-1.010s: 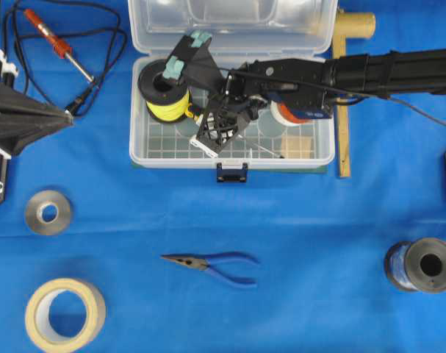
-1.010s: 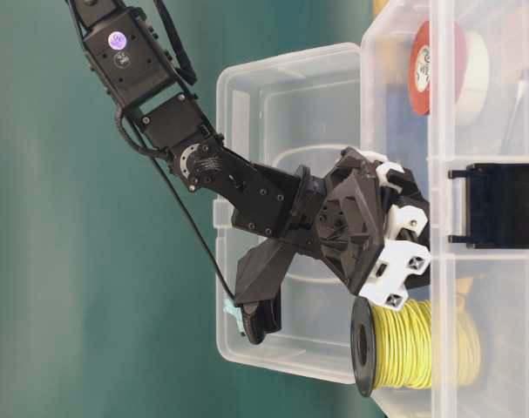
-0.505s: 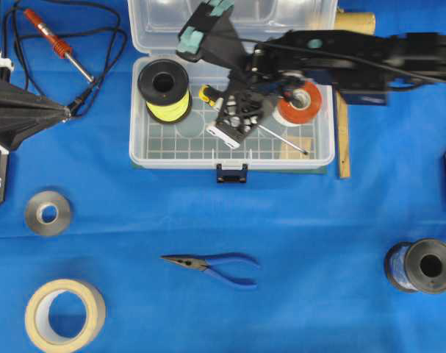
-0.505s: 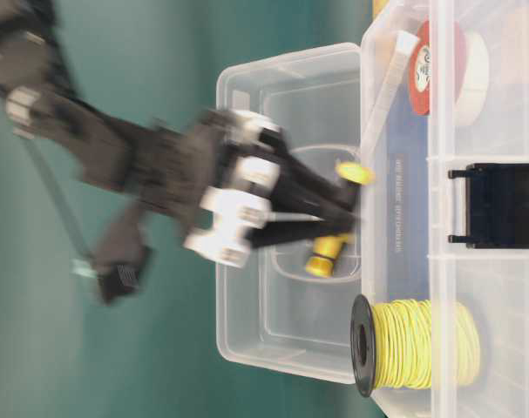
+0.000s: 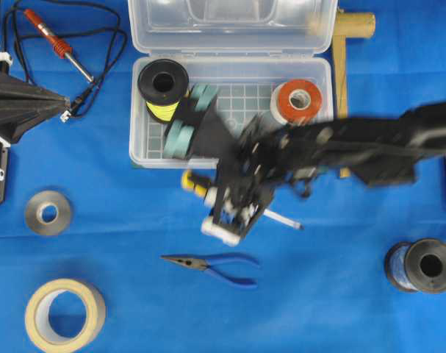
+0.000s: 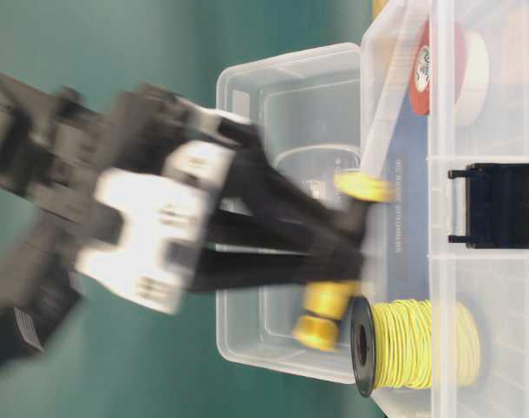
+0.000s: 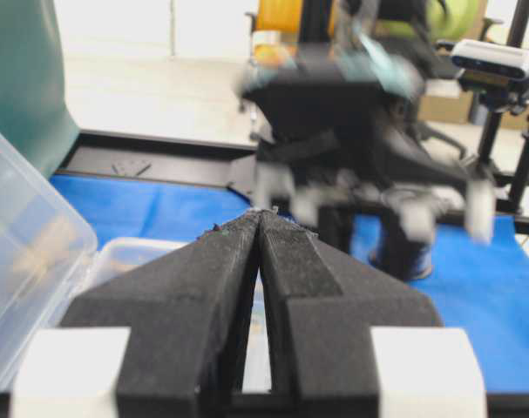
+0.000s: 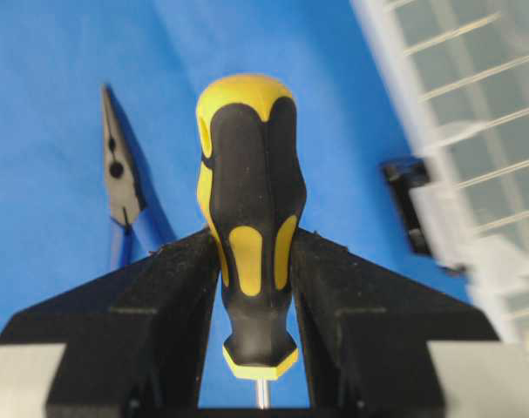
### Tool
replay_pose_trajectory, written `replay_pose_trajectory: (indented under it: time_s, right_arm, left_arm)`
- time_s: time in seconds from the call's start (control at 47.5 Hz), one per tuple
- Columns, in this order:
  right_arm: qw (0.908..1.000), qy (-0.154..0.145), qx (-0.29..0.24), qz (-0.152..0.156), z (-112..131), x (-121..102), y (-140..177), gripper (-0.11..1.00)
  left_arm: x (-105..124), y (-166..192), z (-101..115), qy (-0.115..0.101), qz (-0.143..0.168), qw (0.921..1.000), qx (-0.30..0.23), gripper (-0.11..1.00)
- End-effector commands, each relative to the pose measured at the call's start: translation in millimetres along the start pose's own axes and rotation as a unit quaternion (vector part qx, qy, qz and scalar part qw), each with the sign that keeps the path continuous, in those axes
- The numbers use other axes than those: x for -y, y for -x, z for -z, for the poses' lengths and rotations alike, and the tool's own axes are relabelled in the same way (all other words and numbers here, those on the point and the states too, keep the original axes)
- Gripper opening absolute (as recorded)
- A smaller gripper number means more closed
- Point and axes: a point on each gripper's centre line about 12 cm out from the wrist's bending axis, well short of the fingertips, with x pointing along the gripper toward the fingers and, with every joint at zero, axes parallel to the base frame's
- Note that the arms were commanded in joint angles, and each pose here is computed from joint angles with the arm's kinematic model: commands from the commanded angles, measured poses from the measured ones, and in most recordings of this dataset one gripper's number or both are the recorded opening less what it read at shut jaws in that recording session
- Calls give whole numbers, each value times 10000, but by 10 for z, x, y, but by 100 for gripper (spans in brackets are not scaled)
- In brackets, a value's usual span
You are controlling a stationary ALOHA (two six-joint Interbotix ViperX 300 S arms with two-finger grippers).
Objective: Pick the screwdriver from the toolbox among several items.
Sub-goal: 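Carry the screwdriver out of the toolbox toward the blue pliers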
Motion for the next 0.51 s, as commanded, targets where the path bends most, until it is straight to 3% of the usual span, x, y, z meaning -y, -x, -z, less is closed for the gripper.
replay_pose_trajectory:
  time_s: [0.0, 0.168, 0.484]
  right_arm:
    - [9999, 78, -63, 5, 21, -113, -180, 28]
    - [9995, 219, -218, 102, 105, -177, -627, 28]
    - [9993, 345, -160, 60, 190, -195, -1144, 28]
  left_arm:
    - [-5, -14, -29, -3, -16, 10000, 47, 0]
    - [-5, -13, -24, -3, -16, 10000, 47, 0]
    - [-6, -7, -17, -11, -17, 10000, 47, 0]
